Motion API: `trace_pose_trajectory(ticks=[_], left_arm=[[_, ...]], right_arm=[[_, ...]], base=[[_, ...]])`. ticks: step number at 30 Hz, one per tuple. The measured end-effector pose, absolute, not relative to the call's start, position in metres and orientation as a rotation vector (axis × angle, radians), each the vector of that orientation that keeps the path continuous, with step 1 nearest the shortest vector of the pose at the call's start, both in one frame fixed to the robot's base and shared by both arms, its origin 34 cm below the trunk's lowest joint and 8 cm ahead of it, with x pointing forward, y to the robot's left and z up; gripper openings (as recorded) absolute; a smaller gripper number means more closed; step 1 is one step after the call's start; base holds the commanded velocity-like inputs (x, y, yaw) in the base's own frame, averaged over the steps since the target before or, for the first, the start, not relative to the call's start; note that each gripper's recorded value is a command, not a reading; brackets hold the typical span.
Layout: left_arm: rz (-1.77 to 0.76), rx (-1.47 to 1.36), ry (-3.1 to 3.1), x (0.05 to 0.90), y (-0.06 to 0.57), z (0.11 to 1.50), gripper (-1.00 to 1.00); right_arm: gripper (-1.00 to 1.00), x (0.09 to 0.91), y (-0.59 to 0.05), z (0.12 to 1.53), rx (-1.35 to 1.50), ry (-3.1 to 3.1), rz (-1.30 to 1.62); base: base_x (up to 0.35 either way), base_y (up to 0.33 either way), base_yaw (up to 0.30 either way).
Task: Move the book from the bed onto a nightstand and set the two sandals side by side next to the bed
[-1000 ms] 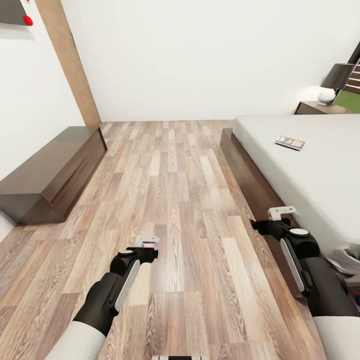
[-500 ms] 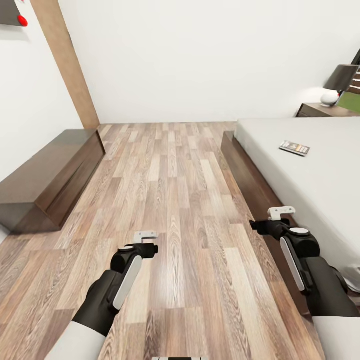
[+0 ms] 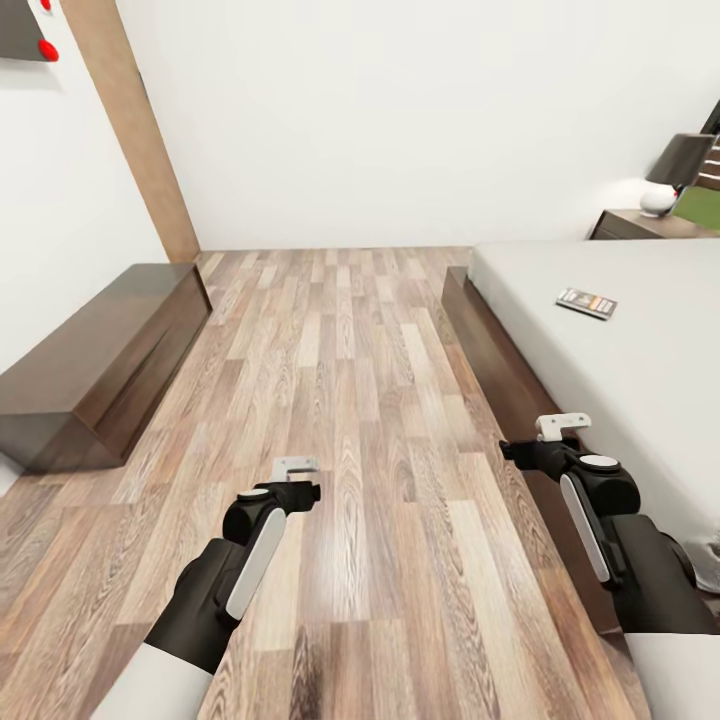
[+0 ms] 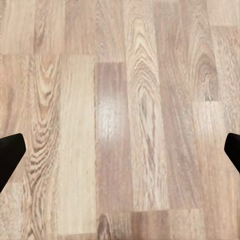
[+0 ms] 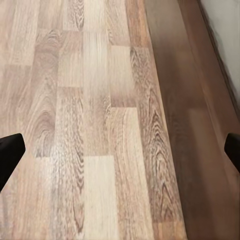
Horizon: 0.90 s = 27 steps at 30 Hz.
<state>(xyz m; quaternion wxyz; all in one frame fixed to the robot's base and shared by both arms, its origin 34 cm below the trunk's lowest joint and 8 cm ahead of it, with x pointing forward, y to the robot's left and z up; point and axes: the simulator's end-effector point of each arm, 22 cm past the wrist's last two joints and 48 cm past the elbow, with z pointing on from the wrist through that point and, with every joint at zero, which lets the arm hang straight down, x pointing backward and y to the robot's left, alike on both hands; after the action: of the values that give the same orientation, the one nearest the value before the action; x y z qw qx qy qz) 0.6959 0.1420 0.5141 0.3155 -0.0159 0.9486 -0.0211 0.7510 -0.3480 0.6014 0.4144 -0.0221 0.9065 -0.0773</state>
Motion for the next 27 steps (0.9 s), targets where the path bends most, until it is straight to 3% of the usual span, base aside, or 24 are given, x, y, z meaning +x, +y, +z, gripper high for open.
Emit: trace_pose_trajectory(ticks=[10,27], left_arm=[[-0.117,-0.047,2.540,0.692,0.133,0.530,1.00],[-0.110,-0.037,2.541,0.698,0.133,0.566,1.00]], right_arm=[[1.00,0.755,-0.348,0.623,-0.055,2.278,-0.194],[1.00,0.761,-0.348,0.659,-0.055,2.277,-0.193]], base=[[0.035,0.000,0.000],[0.315,0.000,0.000]])
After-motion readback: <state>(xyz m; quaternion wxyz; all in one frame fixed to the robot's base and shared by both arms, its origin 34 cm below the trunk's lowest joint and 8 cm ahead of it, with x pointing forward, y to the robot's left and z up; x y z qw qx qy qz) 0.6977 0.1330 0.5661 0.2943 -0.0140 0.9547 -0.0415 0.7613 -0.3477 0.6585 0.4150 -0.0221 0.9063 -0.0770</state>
